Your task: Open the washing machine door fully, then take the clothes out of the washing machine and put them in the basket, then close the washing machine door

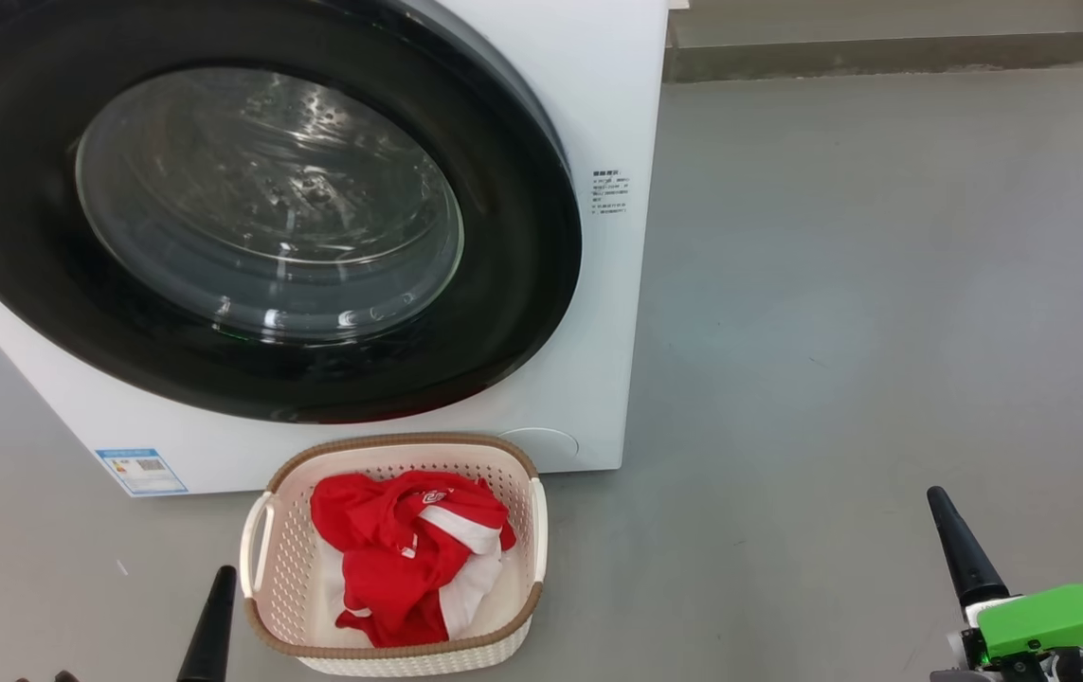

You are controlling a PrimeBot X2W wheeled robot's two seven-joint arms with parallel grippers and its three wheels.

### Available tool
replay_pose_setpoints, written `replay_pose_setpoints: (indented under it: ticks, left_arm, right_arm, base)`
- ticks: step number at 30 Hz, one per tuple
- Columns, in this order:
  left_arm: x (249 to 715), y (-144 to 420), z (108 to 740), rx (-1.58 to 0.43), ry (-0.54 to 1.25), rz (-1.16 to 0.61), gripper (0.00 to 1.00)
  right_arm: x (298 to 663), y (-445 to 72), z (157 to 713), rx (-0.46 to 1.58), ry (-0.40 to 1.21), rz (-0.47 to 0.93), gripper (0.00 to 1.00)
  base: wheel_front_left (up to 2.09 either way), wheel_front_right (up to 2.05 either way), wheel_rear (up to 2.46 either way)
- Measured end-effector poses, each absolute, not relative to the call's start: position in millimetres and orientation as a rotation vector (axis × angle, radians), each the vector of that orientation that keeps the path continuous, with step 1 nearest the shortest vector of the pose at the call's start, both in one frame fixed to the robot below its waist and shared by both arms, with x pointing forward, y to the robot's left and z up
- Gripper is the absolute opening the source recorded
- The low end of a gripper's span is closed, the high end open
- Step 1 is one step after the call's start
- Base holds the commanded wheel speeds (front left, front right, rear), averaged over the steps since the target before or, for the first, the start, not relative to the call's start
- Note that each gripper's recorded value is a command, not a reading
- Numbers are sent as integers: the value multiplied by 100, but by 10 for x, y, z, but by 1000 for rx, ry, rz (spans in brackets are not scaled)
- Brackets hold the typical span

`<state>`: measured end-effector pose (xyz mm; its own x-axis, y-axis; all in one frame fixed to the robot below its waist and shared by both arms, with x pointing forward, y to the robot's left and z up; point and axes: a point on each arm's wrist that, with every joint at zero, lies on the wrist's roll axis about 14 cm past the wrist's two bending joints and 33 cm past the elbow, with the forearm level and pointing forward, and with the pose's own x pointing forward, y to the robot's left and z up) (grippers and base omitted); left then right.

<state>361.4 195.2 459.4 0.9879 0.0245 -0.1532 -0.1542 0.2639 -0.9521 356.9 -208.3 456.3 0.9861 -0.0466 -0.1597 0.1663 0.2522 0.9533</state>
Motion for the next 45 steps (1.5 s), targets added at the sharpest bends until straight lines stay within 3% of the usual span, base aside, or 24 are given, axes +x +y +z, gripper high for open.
replay_pose_setpoints:
  ticks: [25,45]
  left_arm:
    - [3764,1888,4797,-1574,81,53,0]
    - [3776,1885,4818,-1582,77,47,0]
  right_arm:
    - [3734,-2053,4775,1559,53,-87,0]
    - [3758,-2055,4815,1576,39,-81,0]
  base:
    - [0,0,0]
    - [0,0,0]
